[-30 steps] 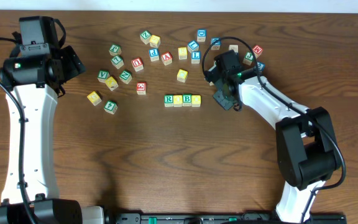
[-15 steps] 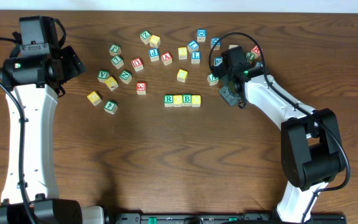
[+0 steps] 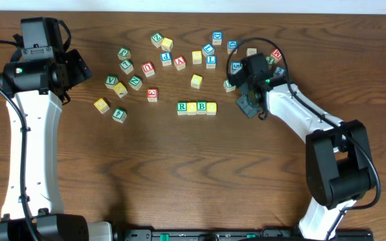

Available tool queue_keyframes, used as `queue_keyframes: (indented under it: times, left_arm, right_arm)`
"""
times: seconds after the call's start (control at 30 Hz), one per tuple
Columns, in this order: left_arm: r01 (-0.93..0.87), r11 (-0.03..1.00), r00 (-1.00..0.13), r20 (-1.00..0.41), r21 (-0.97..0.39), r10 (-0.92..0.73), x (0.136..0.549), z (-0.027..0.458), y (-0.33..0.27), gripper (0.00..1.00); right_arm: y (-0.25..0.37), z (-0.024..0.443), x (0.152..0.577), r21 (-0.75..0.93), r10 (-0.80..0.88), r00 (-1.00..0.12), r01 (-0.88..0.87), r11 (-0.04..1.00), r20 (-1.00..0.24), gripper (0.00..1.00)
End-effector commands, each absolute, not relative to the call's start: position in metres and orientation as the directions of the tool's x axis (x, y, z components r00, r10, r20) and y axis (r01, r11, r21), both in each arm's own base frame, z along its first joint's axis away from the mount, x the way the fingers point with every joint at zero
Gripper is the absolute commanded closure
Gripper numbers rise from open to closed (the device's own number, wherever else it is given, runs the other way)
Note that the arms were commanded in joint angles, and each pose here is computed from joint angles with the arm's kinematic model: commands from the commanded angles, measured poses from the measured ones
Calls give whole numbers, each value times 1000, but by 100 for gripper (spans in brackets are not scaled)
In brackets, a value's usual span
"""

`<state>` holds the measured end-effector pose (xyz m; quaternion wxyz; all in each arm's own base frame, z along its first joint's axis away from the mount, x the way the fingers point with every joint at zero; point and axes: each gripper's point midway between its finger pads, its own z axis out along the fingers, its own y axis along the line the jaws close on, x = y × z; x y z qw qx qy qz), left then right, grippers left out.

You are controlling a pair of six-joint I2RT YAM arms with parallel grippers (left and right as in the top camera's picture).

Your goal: Spell out ROBOT

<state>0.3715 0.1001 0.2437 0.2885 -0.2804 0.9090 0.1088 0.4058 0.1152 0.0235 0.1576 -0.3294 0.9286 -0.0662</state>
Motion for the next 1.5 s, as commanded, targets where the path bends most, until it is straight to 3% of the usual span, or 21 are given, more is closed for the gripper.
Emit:
queue_keyframes:
  times: [0.0, 0.2, 0.33, 0.67, 1.1, 1.47]
  left_arm:
    - [-584, 811, -674, -587, 51, -448, 367, 243, 104, 2]
    - [-584, 811, -674, -587, 51, -448, 367, 243, 104, 2]
    - [-584, 811, -674, -587, 51, -448, 367, 243, 104, 2]
    - [-584, 811, -674, -587, 51, -448, 367, 243, 104, 2]
    - [-584, 811, -674, -587, 51, -448, 367, 243, 104, 2]
    - [-584, 811, -674, -587, 51, -448, 367, 243, 104, 3]
  right_arm:
    - [110, -3, 378, -169, -643, -745, -621, 765, -176, 99]
    - [126, 0, 371, -137, -664, -724, -650, 747, -187, 99]
    - [143, 25, 380, -139, -635, -726, -623, 770, -265, 99]
    - [122, 115, 419, -15, -204, -819, -233, 972, -536, 99]
    - [68, 58, 424, 66, 90, -908, 68, 995, -410, 99]
    - [76, 22, 415, 92, 98, -944, 73, 993, -315, 99]
